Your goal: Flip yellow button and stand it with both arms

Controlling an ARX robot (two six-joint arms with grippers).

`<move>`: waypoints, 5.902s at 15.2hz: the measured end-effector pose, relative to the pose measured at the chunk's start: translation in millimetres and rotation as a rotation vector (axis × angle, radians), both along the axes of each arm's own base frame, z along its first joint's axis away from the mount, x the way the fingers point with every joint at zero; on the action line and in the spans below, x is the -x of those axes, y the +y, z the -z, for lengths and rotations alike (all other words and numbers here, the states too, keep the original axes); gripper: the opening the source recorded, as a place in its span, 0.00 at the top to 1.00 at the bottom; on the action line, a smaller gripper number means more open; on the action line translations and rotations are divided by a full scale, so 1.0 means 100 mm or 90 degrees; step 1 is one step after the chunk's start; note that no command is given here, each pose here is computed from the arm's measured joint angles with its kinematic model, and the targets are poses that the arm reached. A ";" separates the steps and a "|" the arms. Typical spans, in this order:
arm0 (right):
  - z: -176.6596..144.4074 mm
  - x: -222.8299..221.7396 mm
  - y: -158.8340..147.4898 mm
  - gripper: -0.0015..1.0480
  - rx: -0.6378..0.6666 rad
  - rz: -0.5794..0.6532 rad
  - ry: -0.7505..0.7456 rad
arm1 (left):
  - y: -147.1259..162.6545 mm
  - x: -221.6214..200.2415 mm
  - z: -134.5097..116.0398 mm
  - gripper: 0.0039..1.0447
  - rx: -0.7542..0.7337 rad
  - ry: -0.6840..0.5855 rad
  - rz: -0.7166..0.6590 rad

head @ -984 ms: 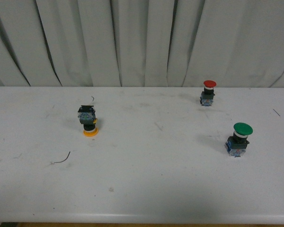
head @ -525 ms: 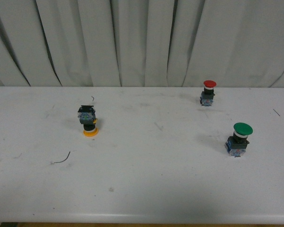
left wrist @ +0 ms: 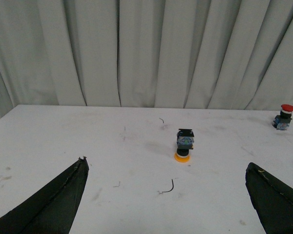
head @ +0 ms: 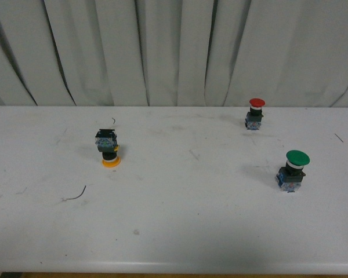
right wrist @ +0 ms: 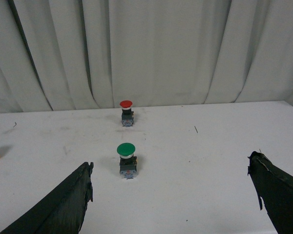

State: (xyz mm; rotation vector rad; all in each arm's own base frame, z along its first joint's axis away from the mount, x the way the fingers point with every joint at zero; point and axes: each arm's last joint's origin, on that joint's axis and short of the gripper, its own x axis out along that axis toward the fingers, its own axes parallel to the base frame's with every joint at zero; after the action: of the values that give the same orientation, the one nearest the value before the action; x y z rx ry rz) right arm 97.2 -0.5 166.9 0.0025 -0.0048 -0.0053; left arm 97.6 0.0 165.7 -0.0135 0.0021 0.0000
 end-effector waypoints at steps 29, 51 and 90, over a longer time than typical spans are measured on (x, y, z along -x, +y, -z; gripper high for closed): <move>0.00 0.00 0.00 0.06 0.000 0.000 0.000 | -0.57 -3.27 0.26 0.06 -0.033 0.386 0.038; 0.00 0.00 0.00 0.06 0.000 0.000 0.000 | -0.70 -3.43 0.71 0.06 -0.021 0.463 0.081; 0.00 0.00 0.00 0.06 0.000 0.000 0.000 | -0.90 -1.41 -0.19 0.67 0.599 0.169 0.496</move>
State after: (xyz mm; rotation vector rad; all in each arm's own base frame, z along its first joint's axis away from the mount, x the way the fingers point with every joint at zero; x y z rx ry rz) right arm 97.2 -0.5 166.9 0.0025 -0.0048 -0.0046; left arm 238.6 -90.4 184.6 -0.9527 0.2735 -0.7794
